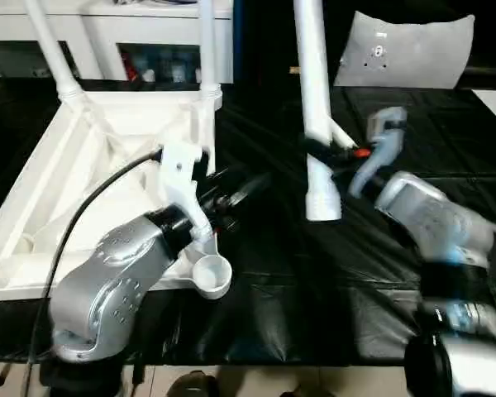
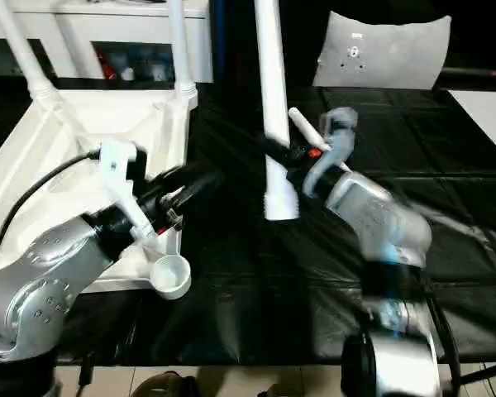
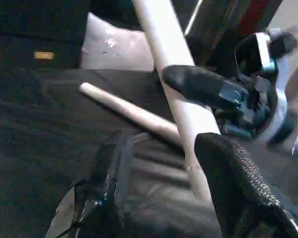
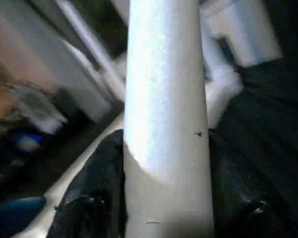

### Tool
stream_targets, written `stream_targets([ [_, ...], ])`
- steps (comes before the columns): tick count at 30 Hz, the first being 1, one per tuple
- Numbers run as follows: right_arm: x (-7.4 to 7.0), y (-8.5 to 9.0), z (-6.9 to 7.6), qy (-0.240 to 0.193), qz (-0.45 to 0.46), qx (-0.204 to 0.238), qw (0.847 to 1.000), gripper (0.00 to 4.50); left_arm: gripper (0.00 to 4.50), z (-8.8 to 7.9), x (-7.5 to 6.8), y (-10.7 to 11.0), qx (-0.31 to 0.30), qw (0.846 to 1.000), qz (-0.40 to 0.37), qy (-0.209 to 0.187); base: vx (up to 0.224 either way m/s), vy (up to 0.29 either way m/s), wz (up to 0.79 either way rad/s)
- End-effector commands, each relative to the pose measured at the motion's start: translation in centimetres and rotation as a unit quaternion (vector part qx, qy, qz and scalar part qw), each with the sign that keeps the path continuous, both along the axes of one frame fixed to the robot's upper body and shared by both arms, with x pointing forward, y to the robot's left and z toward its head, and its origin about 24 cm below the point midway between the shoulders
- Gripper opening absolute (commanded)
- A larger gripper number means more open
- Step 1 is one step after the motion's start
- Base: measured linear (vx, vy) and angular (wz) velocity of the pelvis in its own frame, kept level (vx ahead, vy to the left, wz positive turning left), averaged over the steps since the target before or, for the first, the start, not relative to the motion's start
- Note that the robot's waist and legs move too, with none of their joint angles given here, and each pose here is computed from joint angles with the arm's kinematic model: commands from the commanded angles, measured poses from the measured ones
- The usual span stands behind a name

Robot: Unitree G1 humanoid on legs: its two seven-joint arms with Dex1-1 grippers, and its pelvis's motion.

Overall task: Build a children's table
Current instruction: Pick table leg

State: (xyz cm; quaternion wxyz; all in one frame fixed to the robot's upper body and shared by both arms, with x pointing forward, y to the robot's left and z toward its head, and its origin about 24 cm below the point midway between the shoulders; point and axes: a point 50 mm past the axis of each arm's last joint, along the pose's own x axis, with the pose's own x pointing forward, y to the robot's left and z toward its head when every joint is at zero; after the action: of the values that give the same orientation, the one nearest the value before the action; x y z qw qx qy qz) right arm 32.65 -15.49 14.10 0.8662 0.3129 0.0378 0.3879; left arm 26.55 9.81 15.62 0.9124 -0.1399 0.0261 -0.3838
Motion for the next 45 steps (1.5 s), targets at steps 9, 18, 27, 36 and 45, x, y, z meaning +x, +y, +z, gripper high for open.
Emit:
stream_targets([
  [9, -4.2, 1.2, 1.6, -0.070, 0.119, 0.087, 0.987, 1.84, 2.88, 4.8, 1.3, -2.6, -0.197, 0.975, -0.097, 0.011, 0.000, 0.000, 0.00],
  [18, -5.2, 2.1, 1.2, -0.083, 0.118, 0.026, 0.989, 1.84, 2.88, 4.6, 0.9, -3.4, -0.185, 0.974, -0.130, 0.026, 0.000, 0.000, 0.00],
  [27, -5.7, 4.0, 0.4, -0.129, 0.063, -0.089, 0.986, 1.84, 2.88, 2.6, 1.3, -2.7, -0.030, 0.998, -0.038, -0.043, 0.000, 0.000, 0.00],
  [36, -6.1, 5.7, -3.1, -0.215, -0.015, -0.192, 0.958, 1.84, 2.18, -0.4, 0.0, -2.3, 0.017, 0.996, 0.004, -0.085, 0.000, 0.000, 0.00],
  [45, -6.0, 6.1, -3.7, -0.236, -0.034, -0.189, 0.952, 1.84, 2.18, -0.7, -0.3, -2.9, -0.045, 0.997, 0.003, -0.066, 0.000, 0.000, 0.00],
])
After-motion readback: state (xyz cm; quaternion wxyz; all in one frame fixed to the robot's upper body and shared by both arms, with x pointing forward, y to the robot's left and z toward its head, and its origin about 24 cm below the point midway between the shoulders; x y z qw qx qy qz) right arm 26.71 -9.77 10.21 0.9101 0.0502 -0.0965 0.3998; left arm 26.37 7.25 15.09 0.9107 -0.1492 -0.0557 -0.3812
